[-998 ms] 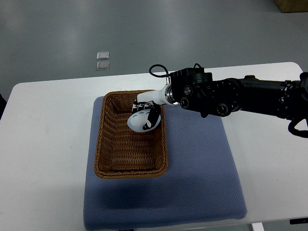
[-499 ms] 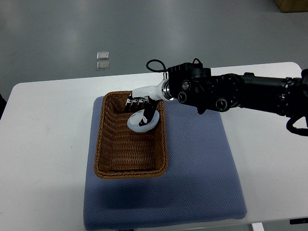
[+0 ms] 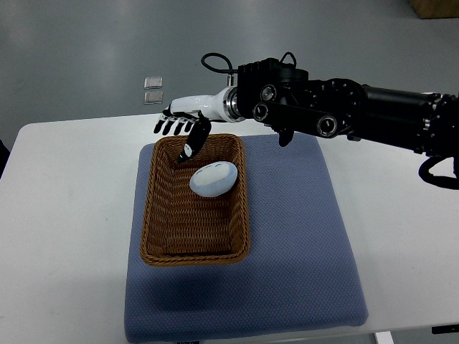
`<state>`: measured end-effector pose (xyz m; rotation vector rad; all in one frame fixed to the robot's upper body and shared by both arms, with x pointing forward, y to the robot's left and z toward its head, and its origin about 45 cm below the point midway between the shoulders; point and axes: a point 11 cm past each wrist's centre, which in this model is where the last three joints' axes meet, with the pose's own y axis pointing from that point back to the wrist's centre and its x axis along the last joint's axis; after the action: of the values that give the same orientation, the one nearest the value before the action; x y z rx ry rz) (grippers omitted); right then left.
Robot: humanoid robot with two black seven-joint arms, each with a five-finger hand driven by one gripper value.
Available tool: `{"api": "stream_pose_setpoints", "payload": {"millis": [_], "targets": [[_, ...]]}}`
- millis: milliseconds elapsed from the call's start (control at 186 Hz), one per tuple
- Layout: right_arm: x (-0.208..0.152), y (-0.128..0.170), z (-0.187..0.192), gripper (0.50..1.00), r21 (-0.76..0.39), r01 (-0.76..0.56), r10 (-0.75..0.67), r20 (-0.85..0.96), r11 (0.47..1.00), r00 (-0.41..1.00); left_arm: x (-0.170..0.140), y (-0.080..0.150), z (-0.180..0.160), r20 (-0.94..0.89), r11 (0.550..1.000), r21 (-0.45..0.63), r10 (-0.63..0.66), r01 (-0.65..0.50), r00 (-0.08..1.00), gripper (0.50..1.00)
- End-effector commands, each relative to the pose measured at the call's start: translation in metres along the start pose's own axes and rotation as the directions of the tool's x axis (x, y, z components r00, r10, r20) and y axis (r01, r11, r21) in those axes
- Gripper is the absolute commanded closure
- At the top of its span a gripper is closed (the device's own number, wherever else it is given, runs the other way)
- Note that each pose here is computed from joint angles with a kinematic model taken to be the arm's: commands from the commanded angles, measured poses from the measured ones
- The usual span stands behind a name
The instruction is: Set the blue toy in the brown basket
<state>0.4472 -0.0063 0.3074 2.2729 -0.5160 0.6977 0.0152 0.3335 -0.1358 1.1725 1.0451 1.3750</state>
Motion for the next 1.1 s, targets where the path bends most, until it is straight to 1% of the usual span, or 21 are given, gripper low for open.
{"api": "stream_pose_setpoints", "payload": {"millis": [0,43,129,209,268,306,349,359,434,531,547,585,622,633,730,789,853,933,1094], "targets": [[0.032,0.016,-0.005,0.654,0.059,-0.088,0.082,0.097,0.994,0.992,0.0,0.0,0.0,0.0,1.0,0.0,0.0,0.0,1.0,0.5],[0.045,0.026,0.001,0.652,0.08,-0.133,0.119,0.158,0.988,0.98,0.0,0.0,0.0,0.0,1.0,0.0,0.0,0.0,1.0,0.5],[0.066,0.046,0.028,0.65,0.113,-0.236,0.191,0.31,0.965,0.931,-0.001,0.0,0.0,0.0,1.0,0.0,-0.002,0.002,1.0,0.5],[0.084,0.067,0.051,0.65,0.145,-0.348,0.248,0.463,0.926,0.851,-0.001,0.0,0.0,0.0,1.0,0.0,-0.002,0.002,1.0,0.5],[0.088,0.075,0.068,0.65,0.152,-0.41,0.265,0.557,0.899,0.787,-0.001,0.0,0.0,0.0,1.0,0.0,-0.002,0.002,1.0,0.5],[0.09,0.084,0.085,0.648,0.143,-0.461,0.28,0.629,0.876,0.726,-0.001,0.0,0.0,0.0,1.0,0.0,-0.002,0.002,1.0,0.5],[0.089,0.09,0.102,0.648,0.129,-0.506,0.279,0.706,0.853,0.651,-0.001,0.0,0.0,0.0,1.0,0.0,-0.002,0.002,1.0,0.5],[0.089,0.09,0.102,0.648,0.129,-0.506,0.279,0.706,0.853,0.651,-0.001,0.0,0.0,0.0,1.0,0.0,-0.002,0.002,1.0,0.5],[0.086,0.098,0.122,0.646,0.112,-0.569,0.25,0.818,0.814,0.518,-0.001,0.0,0.0,0.0,1.0,0.0,-0.002,0.002,1.0,0.5],[0.073,0.1,0.15,0.64,0.07,-0.623,0.167,0.935,0.779,0.314,-0.001,0.0,0.0,0.001,1.0,0.0,-0.002,0.002,1.0,0.5],[0.069,0.099,0.155,0.64,0.058,-0.636,0.143,0.955,0.77,0.261,-0.001,0.0,0.0,0.001,1.0,0.0,-0.003,0.003,1.0,0.5],[0.064,0.099,0.167,0.632,0.031,-0.653,0.12,0.975,0.757,0.185,-0.001,0.0,0.0,0.001,1.0,0.0,-0.003,0.003,1.0,0.5],[0.06,0.099,0.179,0.603,-0.002,-0.673,0.091,0.991,0.74,0.097,-0.001,0.0,0.0,0.003,1.0,0.0,-0.004,0.004,1.0,0.5],[0.06,0.099,0.179,0.603,-0.002,-0.673,0.091,0.991,0.74,0.097,-0.001,0.0,0.0,0.003,1.0,0.0,-0.004,0.004,1.0,0.5],[0.048,0.102,0.208,0.593,-0.079,-0.711,0.05,0.997,0.699,-0.061,-0.001,0.0,0.0,0.004,1.0,0.0,-0.004,0.004,1.0,0.5],[0.039,0.102,0.218,0.591,-0.106,-0.723,0.027,0.992,0.682,-0.12,-0.001,0.0,0.0,0.004,1.0,0.0,-0.004,0.004,1.0,0.5],[0.026,0.1,0.225,0.591,-0.116,-0.73,0.0,0.988,0.674,-0.157,-0.001,0.0,0.0,0.006,1.0,0.001,-0.004,0.004,1.0,0.5],[0.016,0.1,0.232,0.591,-0.116,-0.731,-0.01,0.986,0.672,-0.165,-0.001,0.0,0.0,0.006,1.0,0.001,-0.004,0.004,1.0,0.5],[-0.002,0.092,0.237,0.591,-0.125,-0.714,-0.022,0.981,0.689,-0.193,-0.001,0.0,0.0,0.007,1.0,0.001,-0.004,0.004,1.0,0.5]]}}
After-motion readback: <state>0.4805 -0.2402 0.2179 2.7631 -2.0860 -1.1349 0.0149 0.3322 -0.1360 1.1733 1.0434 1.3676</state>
